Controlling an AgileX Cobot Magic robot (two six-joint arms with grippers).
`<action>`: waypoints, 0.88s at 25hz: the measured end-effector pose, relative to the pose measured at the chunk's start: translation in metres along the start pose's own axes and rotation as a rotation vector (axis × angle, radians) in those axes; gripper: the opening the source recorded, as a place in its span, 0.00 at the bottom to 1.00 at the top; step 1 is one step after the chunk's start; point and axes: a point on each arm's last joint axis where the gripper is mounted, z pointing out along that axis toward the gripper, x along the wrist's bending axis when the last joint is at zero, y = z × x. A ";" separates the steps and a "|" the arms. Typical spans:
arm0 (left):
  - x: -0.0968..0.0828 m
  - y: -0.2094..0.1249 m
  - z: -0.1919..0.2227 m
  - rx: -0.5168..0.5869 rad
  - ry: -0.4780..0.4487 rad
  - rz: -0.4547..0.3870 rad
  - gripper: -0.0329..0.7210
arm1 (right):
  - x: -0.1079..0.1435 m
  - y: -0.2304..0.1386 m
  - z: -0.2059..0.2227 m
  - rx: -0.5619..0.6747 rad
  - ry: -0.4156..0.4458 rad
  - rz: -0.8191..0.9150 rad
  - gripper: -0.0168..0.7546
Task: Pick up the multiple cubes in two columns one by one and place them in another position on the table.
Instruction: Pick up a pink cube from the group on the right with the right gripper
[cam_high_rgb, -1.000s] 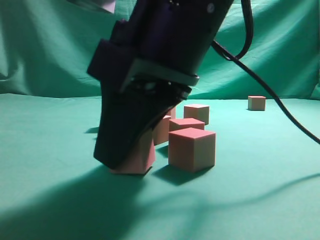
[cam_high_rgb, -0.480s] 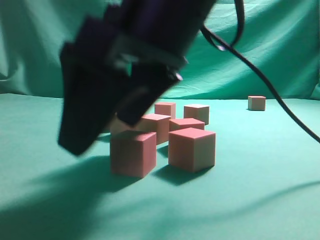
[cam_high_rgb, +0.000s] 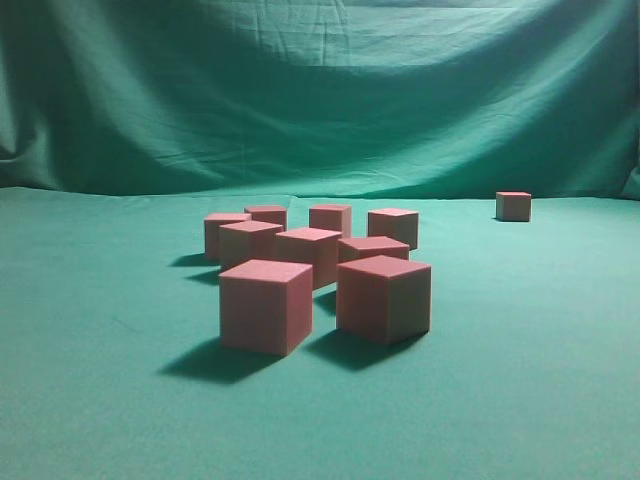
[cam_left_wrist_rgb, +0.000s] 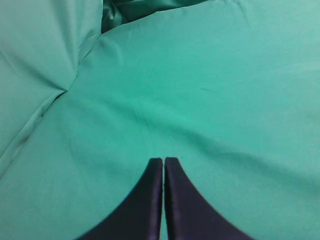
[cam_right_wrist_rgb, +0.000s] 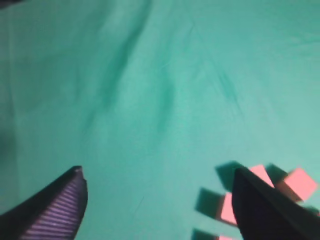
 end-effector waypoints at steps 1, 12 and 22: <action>0.000 0.000 0.000 0.000 0.000 0.000 0.04 | -0.002 0.000 -0.010 -0.004 -0.007 0.023 0.76; 0.000 0.000 0.000 0.000 0.000 0.000 0.04 | -0.091 -0.062 -0.100 0.134 -0.313 0.600 0.76; 0.000 0.000 0.000 0.000 0.000 0.000 0.04 | -0.165 -0.135 -0.122 0.182 -0.508 0.922 0.76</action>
